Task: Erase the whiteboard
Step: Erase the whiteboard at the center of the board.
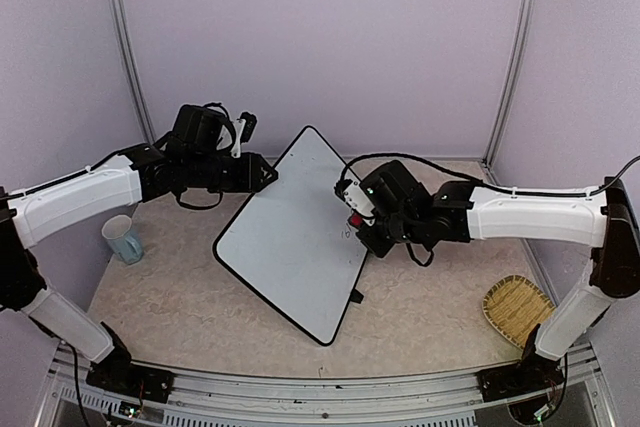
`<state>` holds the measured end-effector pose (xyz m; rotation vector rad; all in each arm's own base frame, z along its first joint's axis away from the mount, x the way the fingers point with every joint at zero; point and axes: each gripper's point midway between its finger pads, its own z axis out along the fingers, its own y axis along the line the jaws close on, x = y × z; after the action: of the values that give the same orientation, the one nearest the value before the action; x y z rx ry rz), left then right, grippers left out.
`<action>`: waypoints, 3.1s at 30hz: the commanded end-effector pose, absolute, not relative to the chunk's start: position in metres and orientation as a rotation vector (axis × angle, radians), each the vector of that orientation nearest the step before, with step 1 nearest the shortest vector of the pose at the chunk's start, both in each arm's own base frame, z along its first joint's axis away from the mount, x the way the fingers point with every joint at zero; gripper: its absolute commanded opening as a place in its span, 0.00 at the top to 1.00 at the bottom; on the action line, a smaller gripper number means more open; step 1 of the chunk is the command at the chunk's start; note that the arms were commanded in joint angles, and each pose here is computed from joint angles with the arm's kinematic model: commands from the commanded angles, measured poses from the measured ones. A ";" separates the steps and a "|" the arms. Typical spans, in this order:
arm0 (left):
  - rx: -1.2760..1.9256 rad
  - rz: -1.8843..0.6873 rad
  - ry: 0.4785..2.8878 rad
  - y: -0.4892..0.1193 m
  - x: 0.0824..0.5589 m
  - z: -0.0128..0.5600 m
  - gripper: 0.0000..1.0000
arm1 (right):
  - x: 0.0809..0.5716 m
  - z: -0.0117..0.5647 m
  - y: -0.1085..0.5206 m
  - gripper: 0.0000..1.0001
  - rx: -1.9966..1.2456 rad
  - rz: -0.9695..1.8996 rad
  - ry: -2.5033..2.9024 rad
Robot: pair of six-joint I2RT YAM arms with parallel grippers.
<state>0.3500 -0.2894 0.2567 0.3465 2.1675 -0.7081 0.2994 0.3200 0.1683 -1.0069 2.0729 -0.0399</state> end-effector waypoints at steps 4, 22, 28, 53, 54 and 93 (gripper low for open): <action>0.330 -0.671 2.137 -0.284 0.362 0.265 0.67 | 0.309 0.179 0.329 0.78 -0.986 -0.029 2.045; 0.347 -0.699 2.156 -0.292 0.363 0.252 0.91 | 0.334 0.175 0.328 0.78 -0.945 -0.054 2.040; 0.349 -0.703 2.155 -0.293 0.363 0.253 0.94 | 0.346 0.166 0.335 0.78 -0.986 -0.074 2.022; 0.406 -0.666 2.183 -0.295 0.365 0.241 0.99 | 0.326 0.088 0.333 0.79 -1.095 -0.040 2.157; 0.408 -0.670 2.183 -0.295 0.364 0.240 0.99 | 0.324 0.085 0.332 0.79 -1.098 -0.036 2.164; 0.406 -0.685 2.176 -0.296 0.360 0.240 1.00 | 0.319 0.087 0.350 0.79 -1.128 -0.022 2.155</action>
<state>0.3629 -0.2928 0.2473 0.3409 2.1767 -0.7026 0.3313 0.3614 0.1202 -1.0780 2.0934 0.0213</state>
